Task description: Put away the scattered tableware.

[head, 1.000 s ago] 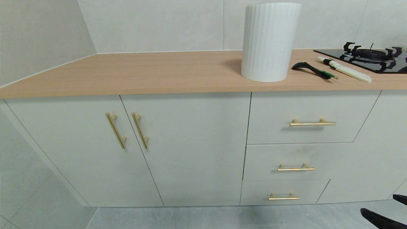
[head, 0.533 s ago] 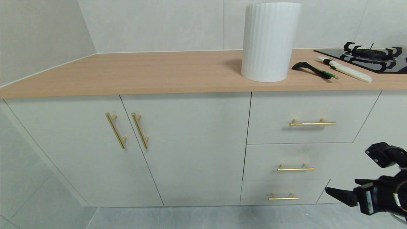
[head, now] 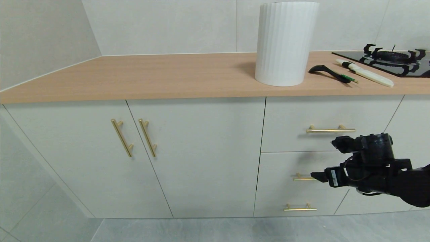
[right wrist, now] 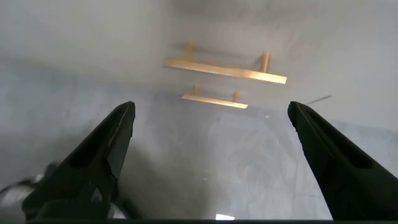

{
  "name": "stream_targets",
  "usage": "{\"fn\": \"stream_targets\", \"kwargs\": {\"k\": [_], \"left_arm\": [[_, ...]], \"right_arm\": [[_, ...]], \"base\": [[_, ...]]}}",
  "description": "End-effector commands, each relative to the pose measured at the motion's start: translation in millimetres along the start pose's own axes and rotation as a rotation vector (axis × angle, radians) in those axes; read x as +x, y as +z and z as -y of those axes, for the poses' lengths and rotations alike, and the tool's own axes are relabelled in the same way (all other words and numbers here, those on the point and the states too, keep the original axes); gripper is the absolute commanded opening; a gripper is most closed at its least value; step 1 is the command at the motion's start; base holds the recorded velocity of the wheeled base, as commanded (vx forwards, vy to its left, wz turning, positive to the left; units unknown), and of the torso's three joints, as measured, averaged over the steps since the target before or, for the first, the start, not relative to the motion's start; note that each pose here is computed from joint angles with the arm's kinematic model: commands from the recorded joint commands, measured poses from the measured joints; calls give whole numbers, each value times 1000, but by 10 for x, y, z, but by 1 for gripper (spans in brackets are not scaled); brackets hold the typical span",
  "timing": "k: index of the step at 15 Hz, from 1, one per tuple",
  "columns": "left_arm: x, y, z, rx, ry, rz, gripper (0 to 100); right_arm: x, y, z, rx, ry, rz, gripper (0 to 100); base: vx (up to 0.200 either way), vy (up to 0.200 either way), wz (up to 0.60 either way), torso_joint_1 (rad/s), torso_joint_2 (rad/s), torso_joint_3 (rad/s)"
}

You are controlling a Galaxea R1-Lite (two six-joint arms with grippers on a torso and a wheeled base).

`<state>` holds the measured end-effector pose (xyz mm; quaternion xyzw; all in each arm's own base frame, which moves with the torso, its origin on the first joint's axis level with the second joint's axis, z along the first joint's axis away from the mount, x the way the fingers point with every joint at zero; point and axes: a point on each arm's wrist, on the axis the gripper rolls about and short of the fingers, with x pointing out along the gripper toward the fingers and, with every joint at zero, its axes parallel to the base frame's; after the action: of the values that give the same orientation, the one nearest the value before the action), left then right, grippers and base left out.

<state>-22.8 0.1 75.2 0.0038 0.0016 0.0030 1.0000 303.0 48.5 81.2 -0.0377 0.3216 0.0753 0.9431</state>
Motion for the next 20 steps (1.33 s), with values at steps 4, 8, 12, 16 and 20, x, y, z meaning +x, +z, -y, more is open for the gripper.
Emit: {"fn": "stream_targets", "kwargs": {"k": [4,8,12,16,20], "left_arm": [[1,0,0,0,2,-1,100],[1,0,0,0,0,-1,100],[1,0,0,0,2,-1,100],[1,0,0,0,2,-1,100],[1,0,0,0,2,-1,100]], "right_arm": [[310,-290,-8,1,-8,-134,100],[428,-432,16,5,-71,-56,100],[616,-489,82,19,-105,44,100],[704,-502,116,33,-148,48,100],[842,-503,138,71,-191,95,100]], "base": [[0,0,0,0,0,0],[0,0,0,0,0,0],[0,0,0,0,0,0],[0,0,0,0,0,0],[0,0,0,0,0,0]]}}
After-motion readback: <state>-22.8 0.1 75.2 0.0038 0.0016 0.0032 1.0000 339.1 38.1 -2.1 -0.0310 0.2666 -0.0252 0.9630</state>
